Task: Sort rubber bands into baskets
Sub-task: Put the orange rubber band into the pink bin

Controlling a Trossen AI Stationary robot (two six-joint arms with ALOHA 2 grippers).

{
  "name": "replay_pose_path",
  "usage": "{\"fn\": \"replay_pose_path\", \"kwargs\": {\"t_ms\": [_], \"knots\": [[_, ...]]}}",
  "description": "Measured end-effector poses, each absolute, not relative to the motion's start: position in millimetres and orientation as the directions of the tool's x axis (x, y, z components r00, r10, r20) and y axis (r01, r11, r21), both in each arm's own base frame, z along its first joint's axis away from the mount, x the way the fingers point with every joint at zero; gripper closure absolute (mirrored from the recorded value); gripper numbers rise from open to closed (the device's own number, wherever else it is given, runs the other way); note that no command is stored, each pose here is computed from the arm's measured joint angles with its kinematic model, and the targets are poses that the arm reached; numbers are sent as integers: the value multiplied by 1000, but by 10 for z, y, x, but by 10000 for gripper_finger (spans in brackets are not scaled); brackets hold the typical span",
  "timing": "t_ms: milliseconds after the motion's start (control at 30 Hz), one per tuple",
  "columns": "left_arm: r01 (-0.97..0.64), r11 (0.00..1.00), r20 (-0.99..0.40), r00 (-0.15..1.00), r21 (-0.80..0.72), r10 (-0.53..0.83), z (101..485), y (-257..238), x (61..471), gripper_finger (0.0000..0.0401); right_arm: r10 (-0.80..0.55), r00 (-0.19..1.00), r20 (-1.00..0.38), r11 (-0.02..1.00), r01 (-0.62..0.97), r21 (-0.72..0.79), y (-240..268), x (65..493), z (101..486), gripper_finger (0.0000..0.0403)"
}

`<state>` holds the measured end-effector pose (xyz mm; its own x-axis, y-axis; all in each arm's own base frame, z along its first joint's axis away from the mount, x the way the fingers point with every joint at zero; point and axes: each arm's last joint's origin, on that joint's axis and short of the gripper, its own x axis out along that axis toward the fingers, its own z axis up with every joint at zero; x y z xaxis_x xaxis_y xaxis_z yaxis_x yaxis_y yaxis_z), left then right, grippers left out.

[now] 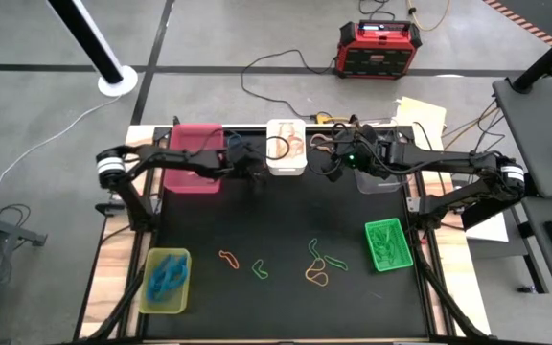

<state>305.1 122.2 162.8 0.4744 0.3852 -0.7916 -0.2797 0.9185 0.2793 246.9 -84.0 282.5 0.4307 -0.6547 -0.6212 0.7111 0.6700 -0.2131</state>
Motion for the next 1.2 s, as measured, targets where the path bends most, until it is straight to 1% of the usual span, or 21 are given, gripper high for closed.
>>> {"fn": "replay_pose_path", "kwargs": {"t_ms": [233, 600, 767, 833, 900, 1000, 1033, 1067, 1200], "knots": [[-323, 908, -793, 462, 266, 397, 1460, 1338, 3097, 236, -655, 432, -620, 674, 705, -222, -840, 2470, 2824, 245], [-316, 916, -812, 450, 245, 372, 1322, 1378, 3116, 236, -655, 431, -620, 674, 704, -223, -840, 2470, 2823, 245], [-341, 912, -821, 436, 228, 369, 1228, 1430, 3122, 249, -655, 431, -620, 674, 704, -223, -840, 2470, 2823, 245], [-341, 912, -822, 435, 227, 367, 1215, 1431, 3126, 264, -655, 431, -620, 674, 704, -223, -840, 2470, 2823, 245], [-346, 912, -823, 436, 219, 363, 1214, 1428, 3127, 292, -655, 431, -620, 674, 704, -223, -840, 2470, 2823, 245], [-349, 914, -826, 438, 207, 354, 1212, 1425, 3125, 365, -655, 431, -620, 674, 704, -223, -840, 2469, 2823, 245], [-355, 912, -827, 436, 205, 355, 1211, 1423, 3124, 382, -655, 431, -621, 674, 704, -223, -840, 2469, 2822, 245], [-368, 908, -827, 433, 200, 358, 1211, 1424, 3122, 390, -655, 430, -621, 674, 704, -223, -840, 2469, 2821, 245], [-383, 900, -841, 401, 207, 364, 1278, 1404, 3062, 398, -654, 428, -623, 675, 703, -225, -839, 2466, 2817, 245]]}}
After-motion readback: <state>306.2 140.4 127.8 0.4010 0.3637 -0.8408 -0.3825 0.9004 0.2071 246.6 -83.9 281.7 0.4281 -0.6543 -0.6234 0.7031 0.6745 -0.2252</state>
